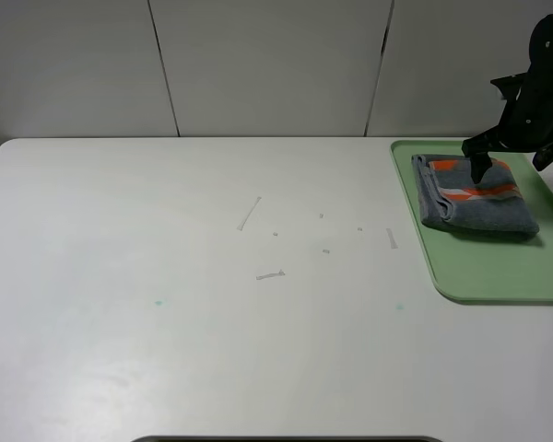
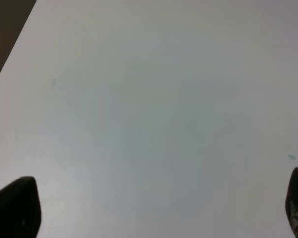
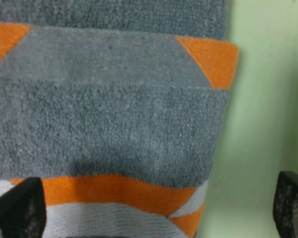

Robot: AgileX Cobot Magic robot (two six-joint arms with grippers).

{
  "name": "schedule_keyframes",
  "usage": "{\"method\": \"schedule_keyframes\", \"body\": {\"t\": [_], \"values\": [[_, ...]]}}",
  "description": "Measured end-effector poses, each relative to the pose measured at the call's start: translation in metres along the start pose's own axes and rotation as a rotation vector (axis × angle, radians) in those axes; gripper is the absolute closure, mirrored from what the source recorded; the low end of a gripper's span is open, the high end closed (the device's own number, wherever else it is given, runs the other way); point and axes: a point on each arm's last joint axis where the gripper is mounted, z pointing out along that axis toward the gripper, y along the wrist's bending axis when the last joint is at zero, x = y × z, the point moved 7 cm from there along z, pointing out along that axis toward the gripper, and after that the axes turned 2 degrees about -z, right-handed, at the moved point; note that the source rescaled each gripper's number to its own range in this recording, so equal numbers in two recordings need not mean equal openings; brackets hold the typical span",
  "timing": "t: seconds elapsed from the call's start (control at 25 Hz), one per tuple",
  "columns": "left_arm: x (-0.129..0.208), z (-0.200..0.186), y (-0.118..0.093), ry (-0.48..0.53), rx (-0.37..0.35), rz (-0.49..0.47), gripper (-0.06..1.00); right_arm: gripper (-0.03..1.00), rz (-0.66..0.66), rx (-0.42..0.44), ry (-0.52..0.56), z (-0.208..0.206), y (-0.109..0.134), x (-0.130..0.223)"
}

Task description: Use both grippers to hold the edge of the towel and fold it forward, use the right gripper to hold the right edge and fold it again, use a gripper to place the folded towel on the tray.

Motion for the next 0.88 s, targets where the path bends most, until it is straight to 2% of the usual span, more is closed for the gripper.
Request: {"method": "schedule_keyframes", "body": {"t": [0.32,0.76,0.88], "values": [[0.0,0.0,0.0,0.0,0.0,0.0,-0.06,-0.03,0.072,-0.028,0.02,-0.03,0.0,0.006],[0.0,0.0,0.0,0.0,0.0,0.0,-0.06,-0.03,0.189,-0.166,0.072,-0.113,0.011,0.029],[0.0,0.0,0.0,0.0,0.0,0.0,-0.06,-0.03,0.201,-0.184,0.048,-0.128,0.012,0.03]]}}
